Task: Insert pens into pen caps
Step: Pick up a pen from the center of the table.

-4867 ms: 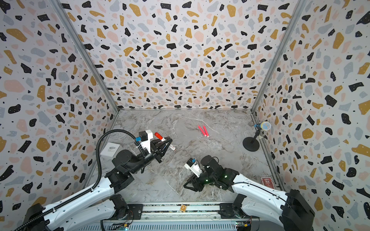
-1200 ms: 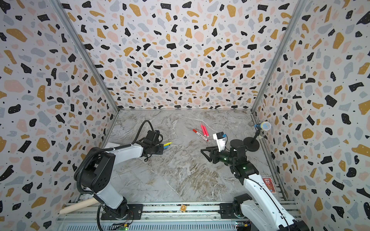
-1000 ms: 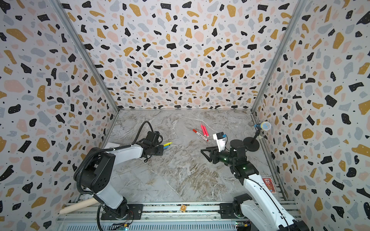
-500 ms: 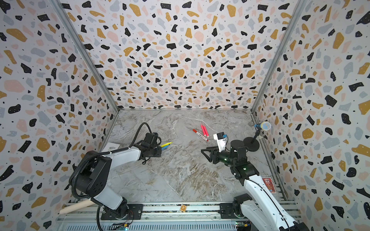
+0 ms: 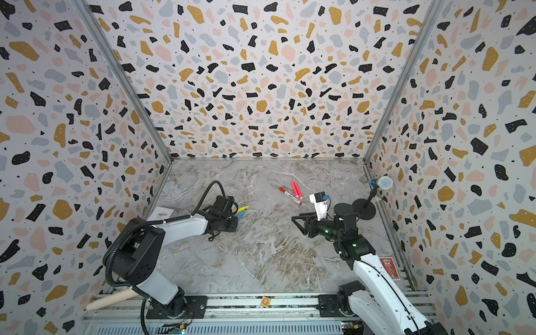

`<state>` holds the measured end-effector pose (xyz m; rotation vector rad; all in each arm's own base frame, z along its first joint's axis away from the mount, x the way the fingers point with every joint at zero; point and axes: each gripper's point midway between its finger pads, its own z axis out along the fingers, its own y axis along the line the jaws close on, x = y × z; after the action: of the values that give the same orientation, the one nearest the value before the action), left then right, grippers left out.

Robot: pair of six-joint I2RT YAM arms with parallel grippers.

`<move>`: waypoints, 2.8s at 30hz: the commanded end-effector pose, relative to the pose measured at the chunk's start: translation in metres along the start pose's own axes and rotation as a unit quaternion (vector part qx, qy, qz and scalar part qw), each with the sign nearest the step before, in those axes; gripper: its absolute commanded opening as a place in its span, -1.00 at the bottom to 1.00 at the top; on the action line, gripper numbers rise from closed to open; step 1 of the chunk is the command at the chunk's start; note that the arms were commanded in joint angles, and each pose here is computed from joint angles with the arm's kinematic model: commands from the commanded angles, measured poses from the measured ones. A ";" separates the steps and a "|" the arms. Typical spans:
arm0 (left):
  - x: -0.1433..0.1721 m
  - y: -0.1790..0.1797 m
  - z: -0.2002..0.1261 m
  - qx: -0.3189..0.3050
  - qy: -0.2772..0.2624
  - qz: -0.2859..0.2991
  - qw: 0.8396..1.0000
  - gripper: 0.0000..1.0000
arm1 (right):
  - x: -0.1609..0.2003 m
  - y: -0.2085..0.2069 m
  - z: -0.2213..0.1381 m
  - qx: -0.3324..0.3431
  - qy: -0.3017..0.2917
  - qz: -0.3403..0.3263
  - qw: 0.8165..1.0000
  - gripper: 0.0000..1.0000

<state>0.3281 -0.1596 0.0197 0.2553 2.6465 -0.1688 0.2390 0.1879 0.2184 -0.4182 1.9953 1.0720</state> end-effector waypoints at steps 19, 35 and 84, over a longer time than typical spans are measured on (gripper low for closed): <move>-0.020 -0.075 -0.060 0.137 -0.057 0.103 0.984 -0.88 | -0.015 -0.006 -0.020 0.007 -0.038 0.002 0.999 0.08; -0.053 -0.129 -0.182 0.297 -0.257 0.072 0.917 -0.86 | -0.025 0.060 0.038 -0.183 -0.006 -0.028 0.983 0.35; -0.053 -0.189 -0.215 0.404 -0.283 0.087 0.865 -0.30 | -0.021 0.106 0.091 -0.266 0.030 -0.021 0.963 -0.94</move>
<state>0.2364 -0.3101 0.2140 0.6029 1.9316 -1.0712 0.2364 0.3213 0.2585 -0.7556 1.7465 1.5850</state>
